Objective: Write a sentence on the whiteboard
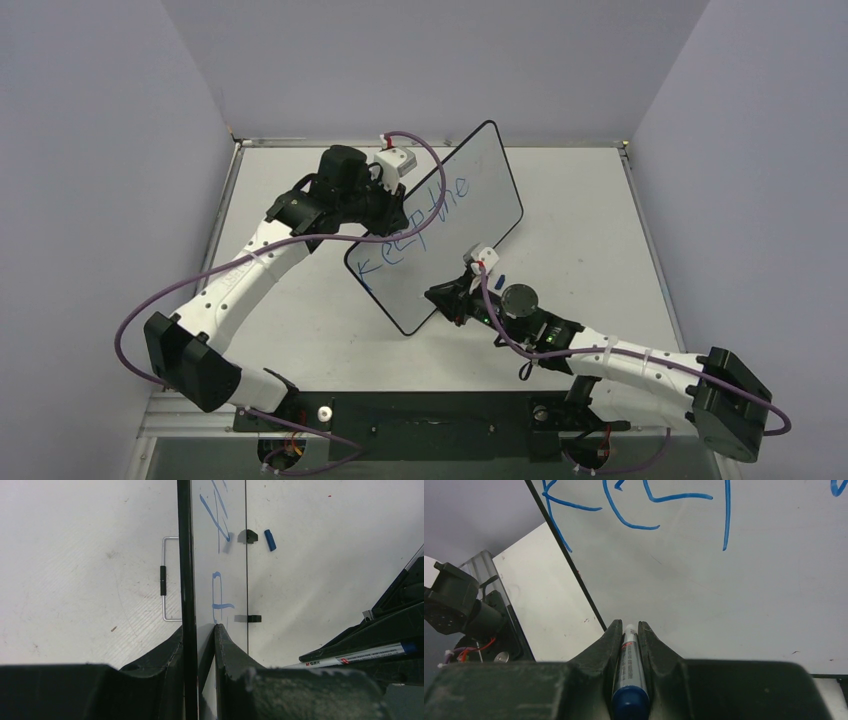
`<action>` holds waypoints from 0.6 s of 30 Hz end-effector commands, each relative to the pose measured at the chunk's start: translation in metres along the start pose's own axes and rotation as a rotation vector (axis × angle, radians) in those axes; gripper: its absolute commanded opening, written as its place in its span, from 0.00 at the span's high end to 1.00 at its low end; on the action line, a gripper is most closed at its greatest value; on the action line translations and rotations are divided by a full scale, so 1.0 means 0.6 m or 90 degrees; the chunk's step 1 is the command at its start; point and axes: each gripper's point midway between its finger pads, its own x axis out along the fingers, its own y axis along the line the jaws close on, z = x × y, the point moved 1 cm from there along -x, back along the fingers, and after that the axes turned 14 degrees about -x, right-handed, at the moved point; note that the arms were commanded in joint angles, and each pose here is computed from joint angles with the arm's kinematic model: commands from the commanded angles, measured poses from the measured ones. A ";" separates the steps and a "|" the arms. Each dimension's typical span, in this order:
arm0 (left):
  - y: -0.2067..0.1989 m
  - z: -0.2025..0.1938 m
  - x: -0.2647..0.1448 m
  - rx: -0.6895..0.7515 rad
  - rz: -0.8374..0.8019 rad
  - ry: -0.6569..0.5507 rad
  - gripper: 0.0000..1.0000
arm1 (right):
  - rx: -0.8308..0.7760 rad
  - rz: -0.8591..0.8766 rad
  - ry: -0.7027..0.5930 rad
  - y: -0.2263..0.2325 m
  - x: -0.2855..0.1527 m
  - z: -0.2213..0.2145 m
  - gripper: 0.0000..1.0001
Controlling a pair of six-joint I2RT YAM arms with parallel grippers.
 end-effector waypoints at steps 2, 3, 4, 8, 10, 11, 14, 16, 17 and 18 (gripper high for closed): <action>0.020 -0.013 0.045 0.037 0.031 0.016 1.00 | -0.019 -0.013 -0.039 -0.002 0.009 0.028 1.00; 0.021 -0.013 0.046 0.037 0.032 0.017 1.00 | -0.020 -0.014 -0.038 -0.002 0.010 0.026 1.00; 0.021 -0.013 0.046 0.037 0.032 0.018 1.00 | -0.021 -0.015 -0.040 -0.002 0.010 0.027 1.00; 0.021 -0.014 0.046 0.037 0.032 0.019 1.00 | -0.025 -0.021 -0.041 -0.003 0.014 0.028 1.00; 0.021 -0.014 0.046 0.036 0.032 0.019 1.00 | -0.026 -0.029 -0.041 -0.006 0.017 0.029 1.00; 0.021 -0.014 0.046 0.037 0.032 0.019 1.00 | -0.027 -0.029 -0.041 -0.006 0.019 0.031 1.00; 0.021 -0.014 0.045 0.036 0.031 0.018 1.00 | -0.027 -0.027 -0.040 -0.003 0.025 0.033 1.00; 0.021 -0.014 0.045 0.037 0.031 0.017 1.00 | -0.025 -0.024 -0.043 0.000 0.030 0.035 1.00; 0.020 -0.014 0.045 0.037 0.031 0.017 1.00 | -0.024 -0.023 -0.050 0.002 0.033 0.043 1.00; 0.021 -0.014 0.045 0.037 0.031 0.018 1.00 | -0.023 -0.020 -0.050 0.005 0.037 0.043 1.00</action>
